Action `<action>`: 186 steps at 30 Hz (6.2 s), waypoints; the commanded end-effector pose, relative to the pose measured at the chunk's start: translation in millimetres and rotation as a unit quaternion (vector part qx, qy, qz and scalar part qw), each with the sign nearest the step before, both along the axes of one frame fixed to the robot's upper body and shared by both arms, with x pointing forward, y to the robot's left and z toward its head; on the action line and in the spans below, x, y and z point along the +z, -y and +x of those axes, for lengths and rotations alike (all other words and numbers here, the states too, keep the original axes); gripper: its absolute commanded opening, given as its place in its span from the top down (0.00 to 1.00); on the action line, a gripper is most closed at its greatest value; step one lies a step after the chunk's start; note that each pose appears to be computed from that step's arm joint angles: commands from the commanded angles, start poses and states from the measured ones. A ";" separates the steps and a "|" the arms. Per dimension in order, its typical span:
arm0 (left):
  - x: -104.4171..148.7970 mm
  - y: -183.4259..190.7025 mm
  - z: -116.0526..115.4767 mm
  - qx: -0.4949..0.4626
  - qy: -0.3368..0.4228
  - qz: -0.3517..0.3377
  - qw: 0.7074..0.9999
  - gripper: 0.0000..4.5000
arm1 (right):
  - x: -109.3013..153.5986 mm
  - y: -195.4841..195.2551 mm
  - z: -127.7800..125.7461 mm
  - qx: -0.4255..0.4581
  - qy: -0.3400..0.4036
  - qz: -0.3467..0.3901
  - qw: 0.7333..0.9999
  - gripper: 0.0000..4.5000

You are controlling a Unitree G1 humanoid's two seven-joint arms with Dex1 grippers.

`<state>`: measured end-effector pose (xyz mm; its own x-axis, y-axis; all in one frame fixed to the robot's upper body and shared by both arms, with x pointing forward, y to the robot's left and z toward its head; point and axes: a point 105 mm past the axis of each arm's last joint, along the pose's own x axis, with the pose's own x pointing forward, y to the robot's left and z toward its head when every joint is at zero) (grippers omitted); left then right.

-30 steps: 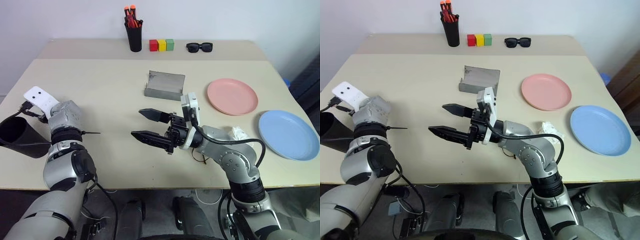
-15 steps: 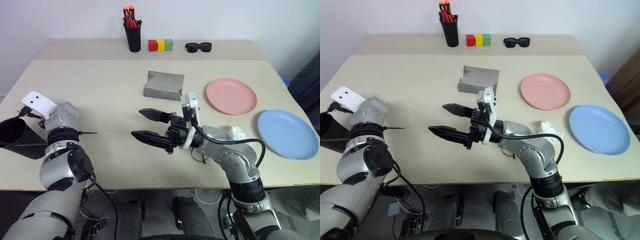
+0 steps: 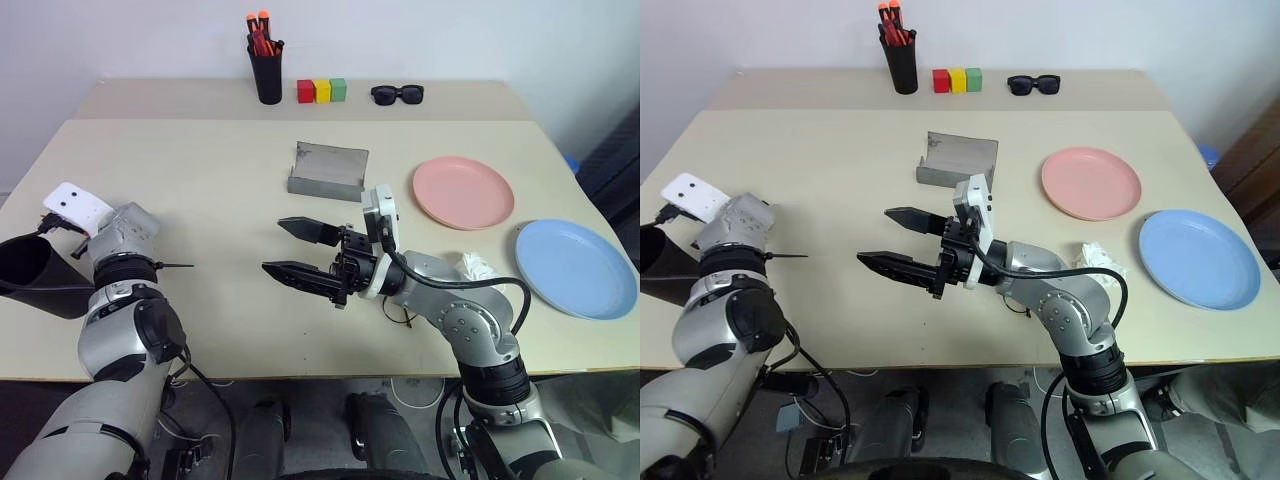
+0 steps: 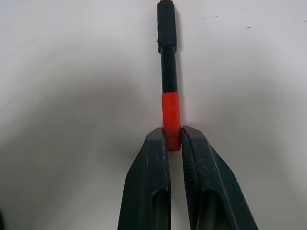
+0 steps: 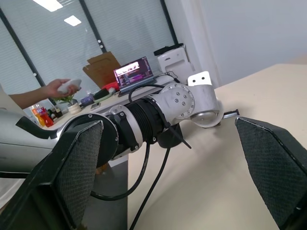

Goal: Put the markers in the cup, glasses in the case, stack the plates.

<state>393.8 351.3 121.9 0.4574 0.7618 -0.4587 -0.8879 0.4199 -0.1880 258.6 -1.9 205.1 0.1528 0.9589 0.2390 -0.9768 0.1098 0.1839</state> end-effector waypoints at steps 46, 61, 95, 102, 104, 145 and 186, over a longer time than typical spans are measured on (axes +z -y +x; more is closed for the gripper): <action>11.7 109.8 39.0 -0.265 -0.022 -0.029 0.964 0.23 | 8.6 -0.8 -1.7 -0.003 0.019 0.017 1.000 0.00; 76.0 105.7 11.7 -0.290 0.122 0.166 0.935 1.00 | 7.7 -0.4 -2.5 -0.002 0.021 0.010 1.000 0.00; 147.7 -12.7 -161.4 0.023 0.175 0.514 0.839 1.00 | -4.2 -5.2 -2.5 0.031 0.021 -0.014 0.999 0.00; 120.3 -14.4 -157.1 0.008 0.150 0.505 0.850 1.00 | -3.7 -4.0 -1.2 0.020 0.022 -0.011 0.999 0.00; 112.4 -14.4 -158.9 0.011 0.146 0.497 0.855 1.00 | -3.6 -3.4 -1.2 0.018 0.022 -0.011 1.000 0.00; 53.1 277.7 62.2 -0.799 0.071 0.253 0.540 0.01 | -13.8 65.9 36.0 -0.221 0.065 -0.096 0.968 0.00; 57.2 274.6 54.7 -0.836 0.087 0.153 0.521 0.48 | -27.9 93.5 5.6 -0.291 0.042 -0.125 0.948 0.00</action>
<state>438.0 76.0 163.6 0.5373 -0.7893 -0.2971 0.8302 0.5570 0.0217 265.4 -99.4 168.6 0.6774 0.7355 0.0126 -0.7356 0.6770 0.0255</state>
